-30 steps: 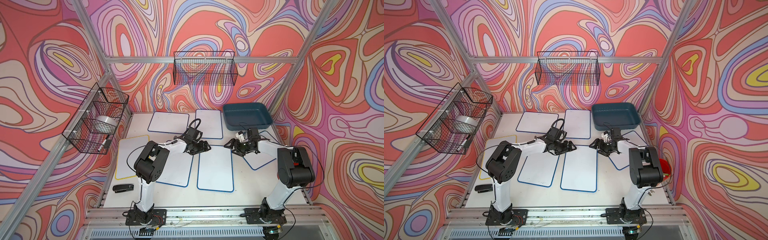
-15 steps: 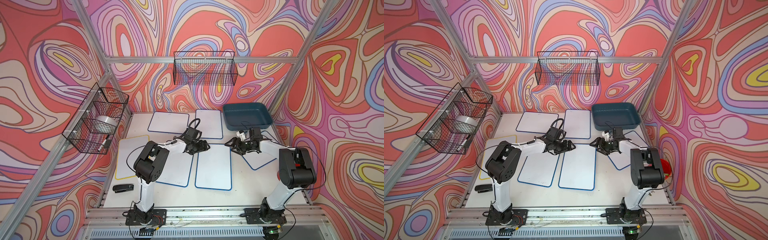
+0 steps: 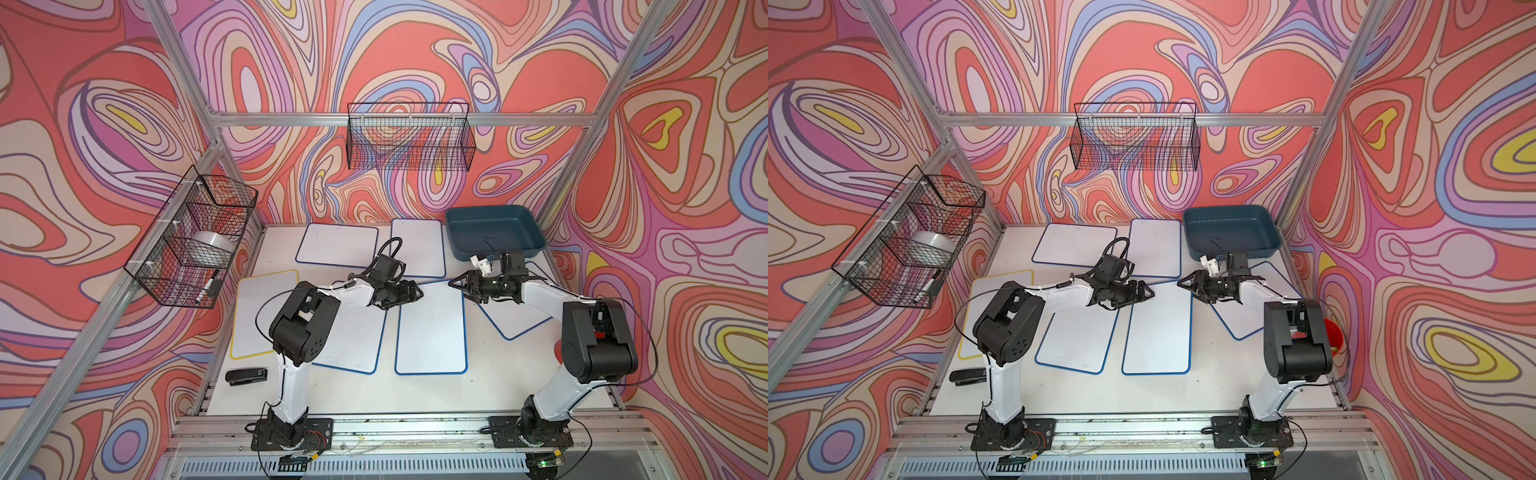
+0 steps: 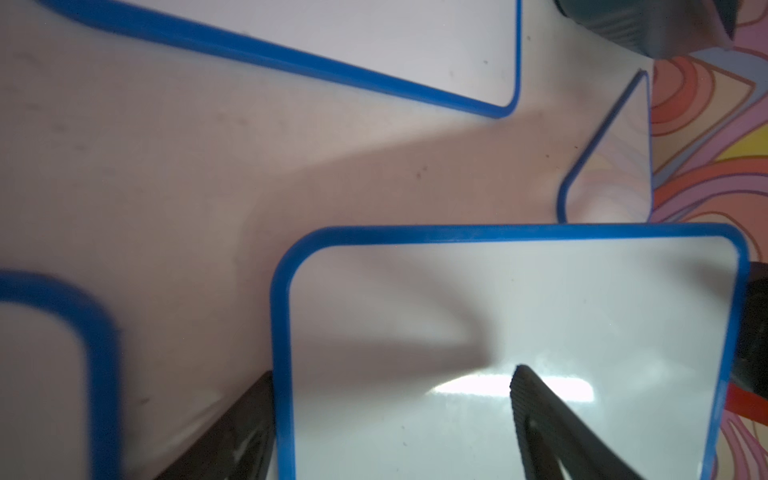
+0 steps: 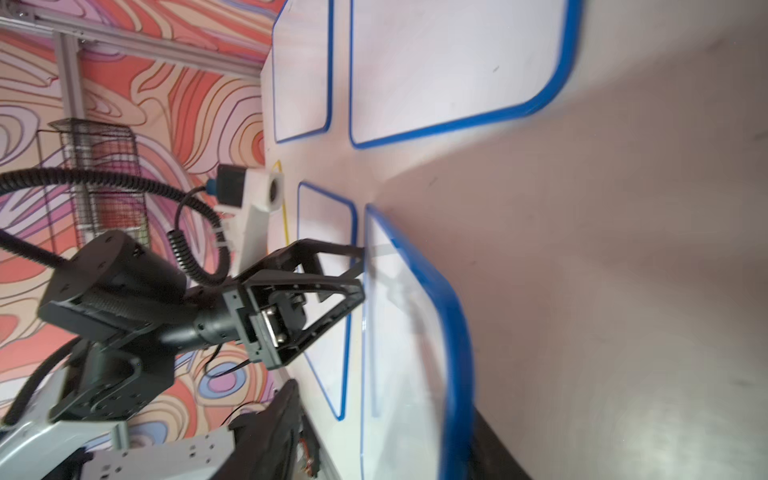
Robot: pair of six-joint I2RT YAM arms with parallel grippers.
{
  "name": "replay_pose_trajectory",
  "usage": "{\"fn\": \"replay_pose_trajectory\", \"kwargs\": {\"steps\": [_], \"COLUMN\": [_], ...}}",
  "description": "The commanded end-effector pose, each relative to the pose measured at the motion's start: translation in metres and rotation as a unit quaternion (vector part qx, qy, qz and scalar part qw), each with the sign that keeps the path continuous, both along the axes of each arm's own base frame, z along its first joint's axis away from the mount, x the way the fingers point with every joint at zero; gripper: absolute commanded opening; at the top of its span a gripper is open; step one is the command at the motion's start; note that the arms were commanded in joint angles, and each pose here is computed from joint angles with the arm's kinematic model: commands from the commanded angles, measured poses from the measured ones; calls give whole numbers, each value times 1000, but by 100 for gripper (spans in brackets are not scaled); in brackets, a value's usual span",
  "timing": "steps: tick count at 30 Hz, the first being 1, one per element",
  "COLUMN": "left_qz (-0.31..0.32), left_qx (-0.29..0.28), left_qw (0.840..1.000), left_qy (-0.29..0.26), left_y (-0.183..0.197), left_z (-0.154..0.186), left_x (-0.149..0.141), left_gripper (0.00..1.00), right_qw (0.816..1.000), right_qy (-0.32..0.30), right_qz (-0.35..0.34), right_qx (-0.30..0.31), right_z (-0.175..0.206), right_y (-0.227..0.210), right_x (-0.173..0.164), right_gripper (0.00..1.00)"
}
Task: Put the whiteboard into the storage box
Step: Pick up the whiteboard at the center of the board.
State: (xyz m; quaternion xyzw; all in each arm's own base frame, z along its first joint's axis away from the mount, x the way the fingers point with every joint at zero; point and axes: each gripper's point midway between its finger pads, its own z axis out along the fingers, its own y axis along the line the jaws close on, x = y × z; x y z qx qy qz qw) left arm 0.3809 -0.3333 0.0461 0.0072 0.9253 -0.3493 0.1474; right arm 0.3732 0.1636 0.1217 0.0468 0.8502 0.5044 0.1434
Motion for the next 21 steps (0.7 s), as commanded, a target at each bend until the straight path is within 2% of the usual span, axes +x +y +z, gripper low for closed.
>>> {"fn": "replay_pose_trajectory", "kwargs": {"steps": [1,5,11,14,21], "left_qz": [-44,-45,-39,-16,20], "left_qx": [-12,-11,-9,-3,-18], "left_qw": [996,996,996,997,998], "left_qy": [73,74,74,70,53], "left_y": [-18,-18,-14,-2,13], "left_z": [-30,-30,-31,-33,-28], "left_x": [-38,-38,-35,-31,-20], "left_gripper": [83,83,83,83,83], "right_qw": [997,997,999,999,999], "right_qy": [7,9,13,15,19], "right_qz": [55,56,42,31,24], "right_qx": [54,42,10,-12,-30], "right_z": [15,14,10,9,20], "right_y": [22,20,12,6,0], "right_x": [-16,-16,-14,-15,-17], "right_gripper": [51,45,43,43,61]}}
